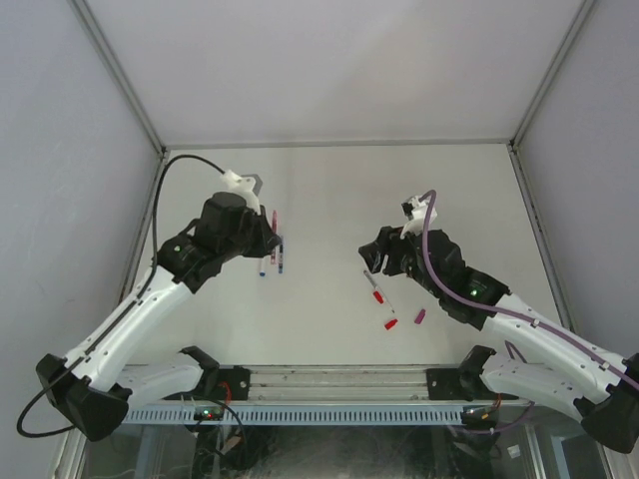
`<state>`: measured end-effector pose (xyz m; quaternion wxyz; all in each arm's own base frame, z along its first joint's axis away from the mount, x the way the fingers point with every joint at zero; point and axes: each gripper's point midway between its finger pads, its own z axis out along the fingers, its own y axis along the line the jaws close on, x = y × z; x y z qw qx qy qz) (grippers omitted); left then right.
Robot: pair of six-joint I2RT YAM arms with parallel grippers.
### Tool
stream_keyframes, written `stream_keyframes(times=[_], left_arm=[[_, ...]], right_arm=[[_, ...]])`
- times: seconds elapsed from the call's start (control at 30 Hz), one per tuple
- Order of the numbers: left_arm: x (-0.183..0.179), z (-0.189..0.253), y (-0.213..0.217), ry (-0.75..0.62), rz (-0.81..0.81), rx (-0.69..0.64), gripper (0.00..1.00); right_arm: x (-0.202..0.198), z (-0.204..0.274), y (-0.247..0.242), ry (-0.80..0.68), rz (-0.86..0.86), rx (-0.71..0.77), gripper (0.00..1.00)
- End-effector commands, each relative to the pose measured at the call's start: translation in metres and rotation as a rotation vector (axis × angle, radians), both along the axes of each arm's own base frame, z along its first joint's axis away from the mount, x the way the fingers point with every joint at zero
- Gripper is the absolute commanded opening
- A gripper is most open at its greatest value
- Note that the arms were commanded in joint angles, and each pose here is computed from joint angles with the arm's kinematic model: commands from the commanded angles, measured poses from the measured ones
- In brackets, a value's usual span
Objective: Insert the pens into the pen caps
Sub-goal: Insert the pen cap onto the pen.
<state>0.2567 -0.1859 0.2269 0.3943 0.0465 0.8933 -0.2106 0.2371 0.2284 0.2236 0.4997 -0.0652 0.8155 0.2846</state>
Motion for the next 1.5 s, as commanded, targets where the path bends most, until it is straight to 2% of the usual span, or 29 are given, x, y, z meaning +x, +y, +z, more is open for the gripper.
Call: stream_keyframes(times=[0.0, 0.17, 0.27, 0.43, 0.6, 0.77, 0.97, 1.17, 1.47], left_arm=[[0.008, 0.045, 0.018, -0.137, 0.101, -0.087, 0.00], [0.004, 0.055, 0.030, -0.160, 0.046, -0.110, 0.00], [0.007, 0.065, 0.042, -0.235, 0.097, -0.123, 0.00], [0.010, 0.045, 0.053, -0.191, 0.145, -0.056, 0.00], [0.010, 0.035, 0.051, -0.180, 0.130, -0.065, 0.00], [0.011, 0.029, 0.053, -0.162, 0.096, -0.021, 0.00], [0.014, 0.024, 0.072, -0.184, 0.162, 0.041, 0.00], [0.015, 0.006, 0.082, -0.123, 0.163, 0.121, 0.00], [0.013, -0.002, 0.075, -0.129, 0.118, 0.090, 0.00]], right_arm=[[0.002, 0.006, -0.008, 0.009, -0.036, 0.023, 0.56], [0.004, 0.003, -0.014, 0.020, -0.053, 0.012, 0.56], [0.006, 0.000, -0.020, 0.042, -0.075, -0.010, 0.56], [0.012, -0.002, -0.033, 0.076, -0.121, -0.066, 0.57], [0.016, -0.009, -0.047, 0.127, -0.149, -0.130, 0.57], [0.019, -0.023, -0.059, 0.202, -0.161, -0.197, 0.57], [0.024, -0.045, -0.080, 0.305, -0.208, -0.287, 0.57], [0.027, -0.071, -0.091, 0.404, -0.209, -0.352, 0.55], [0.020, -0.116, -0.088, 0.567, -0.165, -0.431, 0.53]])
